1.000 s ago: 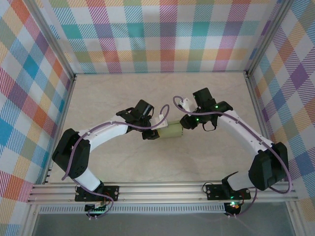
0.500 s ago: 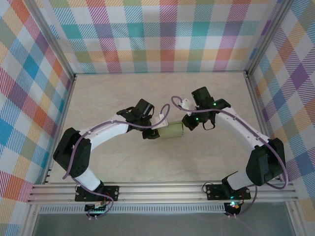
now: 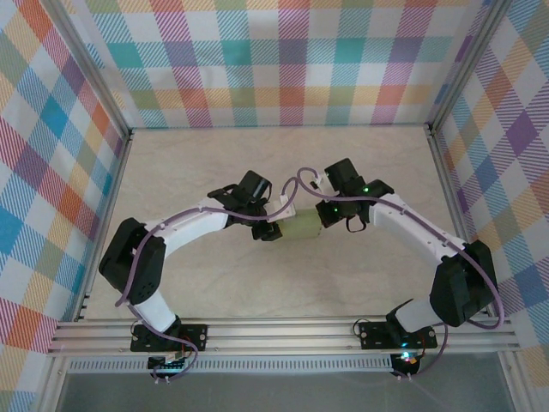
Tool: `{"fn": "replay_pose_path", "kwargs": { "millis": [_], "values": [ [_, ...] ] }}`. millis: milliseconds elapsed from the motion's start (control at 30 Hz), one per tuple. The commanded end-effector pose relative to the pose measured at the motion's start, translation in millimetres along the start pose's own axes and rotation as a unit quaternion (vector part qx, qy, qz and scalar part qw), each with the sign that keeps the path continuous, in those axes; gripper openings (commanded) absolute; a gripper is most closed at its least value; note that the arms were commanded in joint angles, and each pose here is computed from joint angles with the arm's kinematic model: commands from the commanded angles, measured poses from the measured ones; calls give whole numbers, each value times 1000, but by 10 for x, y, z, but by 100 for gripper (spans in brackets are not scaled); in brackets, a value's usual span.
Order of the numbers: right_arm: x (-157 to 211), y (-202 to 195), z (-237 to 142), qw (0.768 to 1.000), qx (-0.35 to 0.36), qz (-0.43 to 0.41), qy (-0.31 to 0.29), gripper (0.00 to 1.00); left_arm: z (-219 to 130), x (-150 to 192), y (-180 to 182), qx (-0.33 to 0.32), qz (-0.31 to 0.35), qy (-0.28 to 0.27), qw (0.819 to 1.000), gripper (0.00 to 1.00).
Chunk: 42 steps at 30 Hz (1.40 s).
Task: Fold the paper box
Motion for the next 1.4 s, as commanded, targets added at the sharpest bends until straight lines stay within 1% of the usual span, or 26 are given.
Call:
{"fn": "replay_pose_path", "kwargs": {
  "millis": [0, 133, 367, 467, 667, 767, 833, 900, 967, 1167, 1300, 1333, 1367],
  "values": [
    [2, -20, -43, 997, 32, 69, -10, 0, 98, 108, 3, 10, -20, 27, 999, 45],
    [65, -65, -47, 991, 51, 127, -5, 0, 121, 138, -4, 14, -24, 33, 999, 43],
    [94, -48, -5, 980, 50, 193, 0, 0, 140, 157, 1, 14, -28, 35, 999, 43],
    [89, -20, 40, 979, 45, 201, -9, 0, 141, 146, 4, 13, -27, 32, 999, 43],
    [115, -39, 50, 979, 62, 192, -18, 0, 132, 122, 10, 10, -30, 26, 999, 49],
    [138, -26, 93, 980, 62, 187, -22, 0, 121, 112, 12, 8, -31, 24, 999, 54],
    [141, -20, 105, 981, 61, 184, -23, 0, 103, 94, 22, 4, -32, 21, 999, 60],
    [138, -21, 111, 981, 62, 181, -25, 0, 56, 49, 50, -9, -33, 9, 999, 67],
    [140, -16, 126, 982, 62, 179, -26, 0, -6, -6, 53, -16, -29, -7, 999, 71],
    [124, -5, 133, 982, 61, 176, -28, 0, -183, -141, 12, -17, -25, -45, 999, 85],
    [105, 13, 140, 983, 60, 171, -28, 0, -264, -154, 60, -45, -45, -69, 996, 100],
    [98, 14, 138, 983, 60, 171, -28, 0, -292, -129, 48, -48, -50, -71, 995, 100],
    [91, 15, 133, 983, 60, 169, -27, 0, -347, -187, 56, -55, -53, -94, 993, 100]
  ]
}}
Point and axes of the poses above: each hand's point on the last joint's axis, 136 mm out from that joint toward the fingers, its own z axis out along the fingers, its own y axis along the line the jaws close on, x = y × z, the point moved 3 cm from there along -z, back along the fingers, and after that the axes turned 15 degrees about -z, right-handed, at the moved point
